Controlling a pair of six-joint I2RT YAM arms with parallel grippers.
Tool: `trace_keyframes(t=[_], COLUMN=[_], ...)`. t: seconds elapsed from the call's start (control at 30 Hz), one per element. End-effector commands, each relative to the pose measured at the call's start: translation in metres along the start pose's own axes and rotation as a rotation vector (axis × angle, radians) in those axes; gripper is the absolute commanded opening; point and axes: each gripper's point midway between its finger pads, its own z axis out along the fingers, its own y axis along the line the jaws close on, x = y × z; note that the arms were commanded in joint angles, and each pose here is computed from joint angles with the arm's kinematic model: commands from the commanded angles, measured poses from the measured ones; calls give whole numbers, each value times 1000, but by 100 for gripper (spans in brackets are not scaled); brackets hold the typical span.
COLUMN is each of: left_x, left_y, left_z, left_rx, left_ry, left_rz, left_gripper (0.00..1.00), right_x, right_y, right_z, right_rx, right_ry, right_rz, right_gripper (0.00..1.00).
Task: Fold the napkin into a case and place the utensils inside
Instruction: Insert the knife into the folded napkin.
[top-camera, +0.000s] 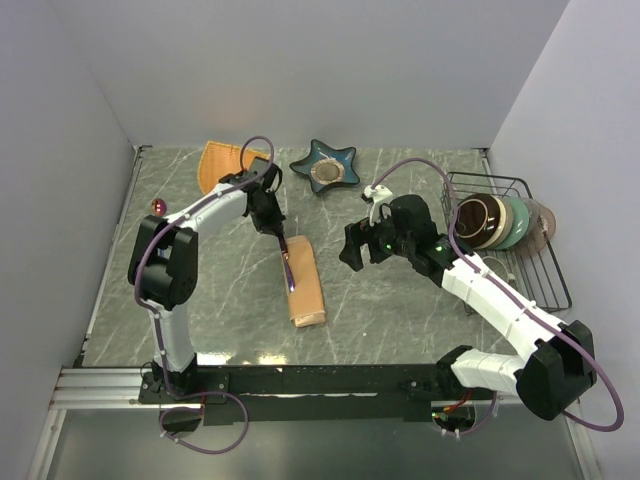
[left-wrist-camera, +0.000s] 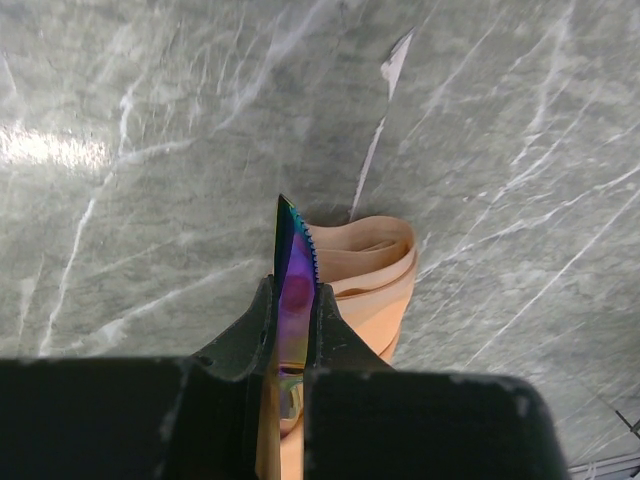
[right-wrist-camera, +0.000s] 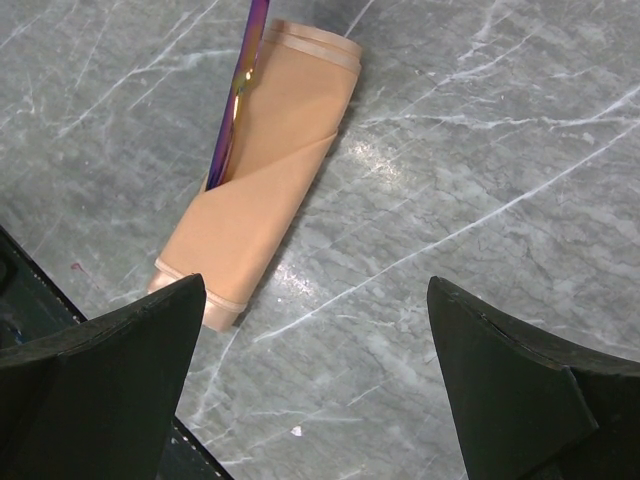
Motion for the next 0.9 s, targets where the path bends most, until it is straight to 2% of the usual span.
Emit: trace_keyframes(t=[0.0,0.43,0.63,0.67,0.73,0.77,0.8,0.87], left_x=[7,4,6,7,7,8,8,8], left_y=[-9,-24,-26,-25,-25,-25,-25,-26], left_z=[-14,-20,-16,-16,-15,-14,-13,-11], left_rx=[25,45,46,43,41,40,40,41], left_ry=[-12,-28,-7,-6,-2,4,6,13], left_rz=[-25,-19,-24,-24,-24,-24,-24,-24], left_gripper=[1,1,1,1,1,1,1,1], right_x=[-11,-5,13,16,26,29,37,40], right_y=[1,3,10,15,29,34,48,56], right_z=[-7,-10,-10,-10,-10,-10,-9,-8], right_rx=[-2,-14,-59,-82,-149,-166,-206,-229], right_ry=[-50,-47,-8,-2,17,21,33,18], right_rz=[-6,-6,13,15,1,-35,-83,-207], right_gripper=[100,100,100,98,87,83,73,64])
